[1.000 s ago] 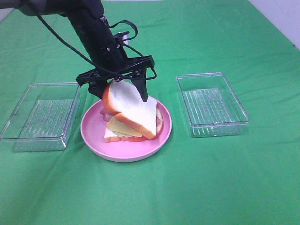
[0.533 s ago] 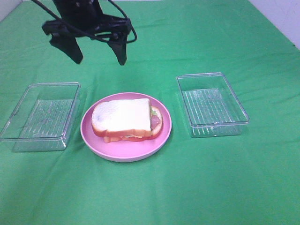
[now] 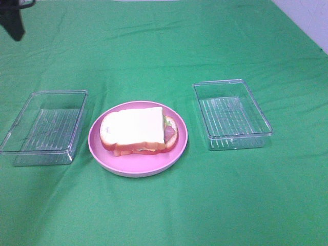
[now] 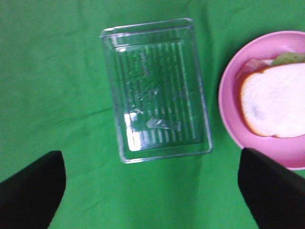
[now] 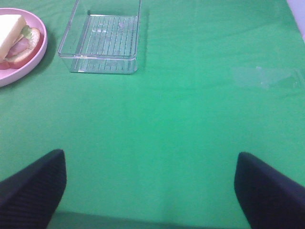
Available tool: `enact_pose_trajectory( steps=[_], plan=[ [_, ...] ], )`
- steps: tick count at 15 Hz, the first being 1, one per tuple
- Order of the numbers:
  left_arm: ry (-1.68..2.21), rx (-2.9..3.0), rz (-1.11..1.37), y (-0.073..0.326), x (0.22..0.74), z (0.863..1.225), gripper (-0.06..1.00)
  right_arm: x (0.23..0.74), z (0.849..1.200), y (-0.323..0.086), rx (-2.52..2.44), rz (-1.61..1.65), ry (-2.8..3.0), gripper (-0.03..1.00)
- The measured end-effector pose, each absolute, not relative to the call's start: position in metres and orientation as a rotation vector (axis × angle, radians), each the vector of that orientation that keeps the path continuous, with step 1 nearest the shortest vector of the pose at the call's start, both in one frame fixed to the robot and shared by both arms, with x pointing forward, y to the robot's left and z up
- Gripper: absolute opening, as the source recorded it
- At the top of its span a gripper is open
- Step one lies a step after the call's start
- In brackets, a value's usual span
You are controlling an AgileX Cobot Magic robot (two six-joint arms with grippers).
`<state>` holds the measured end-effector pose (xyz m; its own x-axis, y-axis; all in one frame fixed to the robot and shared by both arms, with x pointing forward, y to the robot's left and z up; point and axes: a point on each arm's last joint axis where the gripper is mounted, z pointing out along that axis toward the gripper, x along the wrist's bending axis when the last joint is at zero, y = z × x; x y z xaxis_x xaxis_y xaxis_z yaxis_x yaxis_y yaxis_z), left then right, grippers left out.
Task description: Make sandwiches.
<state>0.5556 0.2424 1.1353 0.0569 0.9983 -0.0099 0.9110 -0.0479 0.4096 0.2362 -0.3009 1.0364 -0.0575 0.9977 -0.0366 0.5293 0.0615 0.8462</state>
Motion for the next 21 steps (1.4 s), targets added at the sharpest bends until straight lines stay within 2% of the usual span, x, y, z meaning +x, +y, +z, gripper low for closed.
enact_pose_trajectory(
  steps=[3, 6, 7, 13, 14, 18, 21],
  plan=[
    [2.011, 1.984, 0.526, 0.274, 0.498, 1.142, 0.90, 0.236, 1.036, -0.301, 1.544, 0.885, 1.669, 0.92],
    [2.031, 1.965, 0.539, 0.282, 0.452, 1.134, 0.90, 0.236, 1.036, -0.301, 1.544, 0.885, 1.669, 0.92],
    [2.047, 1.977, 0.523, 0.288, 0.418, 1.118, 0.90, 0.236, 1.036, -0.301, 1.544, 0.885, 1.669, 0.92],
    [2.052, 1.947, 0.530, 0.300, 0.337, 1.071, 0.90, 0.236, 1.036, -0.301, 1.544, 0.885, 1.669, 0.92],
    [1.989, 1.934, 0.580, 0.304, 0.310, 1.061, 0.90, 0.236, 1.036, -0.301, 1.544, 0.885, 1.669, 0.92],
    [1.722, 1.888, 0.675, 0.303, 0.273, 1.057, 0.90, 0.236, 1.036, -0.301, 1.544, 0.885, 1.669, 0.92],
    [1.579, 1.811, 0.688, 0.296, 0.266, 1.054, 0.90, 0.236, 1.036, -0.301, 1.544, 0.885, 1.669, 0.92]
  ],
)
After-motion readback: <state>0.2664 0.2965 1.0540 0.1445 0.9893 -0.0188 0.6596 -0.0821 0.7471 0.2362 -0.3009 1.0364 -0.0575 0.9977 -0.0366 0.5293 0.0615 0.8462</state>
